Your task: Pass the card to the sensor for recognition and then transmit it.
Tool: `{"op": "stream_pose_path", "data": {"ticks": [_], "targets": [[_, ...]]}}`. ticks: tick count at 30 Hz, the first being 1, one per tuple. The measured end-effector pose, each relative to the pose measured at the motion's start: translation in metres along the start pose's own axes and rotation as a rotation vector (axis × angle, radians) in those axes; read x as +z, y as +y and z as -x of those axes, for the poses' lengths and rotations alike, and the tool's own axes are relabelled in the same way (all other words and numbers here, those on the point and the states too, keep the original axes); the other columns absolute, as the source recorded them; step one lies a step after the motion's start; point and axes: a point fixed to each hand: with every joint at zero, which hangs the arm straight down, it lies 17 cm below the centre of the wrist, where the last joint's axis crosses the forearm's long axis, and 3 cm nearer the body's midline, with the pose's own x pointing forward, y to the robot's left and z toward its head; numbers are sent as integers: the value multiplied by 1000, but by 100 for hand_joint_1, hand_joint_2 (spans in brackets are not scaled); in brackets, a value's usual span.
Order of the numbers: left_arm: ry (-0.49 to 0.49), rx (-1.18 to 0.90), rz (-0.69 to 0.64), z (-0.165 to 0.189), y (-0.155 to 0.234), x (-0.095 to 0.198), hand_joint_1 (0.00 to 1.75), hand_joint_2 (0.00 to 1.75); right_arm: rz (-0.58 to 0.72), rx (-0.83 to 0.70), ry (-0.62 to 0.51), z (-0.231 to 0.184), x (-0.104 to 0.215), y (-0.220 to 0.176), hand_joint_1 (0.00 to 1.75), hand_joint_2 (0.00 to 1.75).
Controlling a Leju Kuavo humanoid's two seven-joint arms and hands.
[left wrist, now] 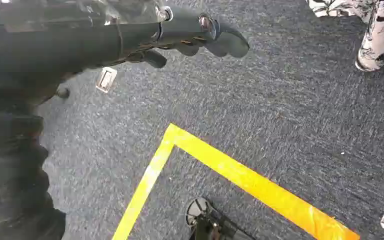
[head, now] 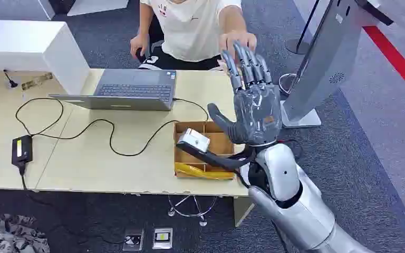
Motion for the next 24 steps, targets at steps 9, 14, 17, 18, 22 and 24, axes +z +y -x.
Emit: {"op": "stream_pose_path", "data": {"ticks": [9,14,17,18,22,24], "targets": [[19,8,-8,3,2,0,0,175,-122,70,-33,-23,-18,57,0,175],[23,13,-9,4,2,0,0,175,-174,97,-32,-26,-16,80,0,175],[24,13,-9,4,2,0,0,175,-215,112,-27,-25,-12,94,0,175],[23,13,-9,4,2,0,0,175,-226,116,-25,-25,-10,97,0,175],[20,10,-8,3,3,-1,0,175,-279,139,-24,-22,-4,112,3,175],[18,7,-8,3,3,-1,0,175,-300,149,-22,-20,0,118,19,175]]}}
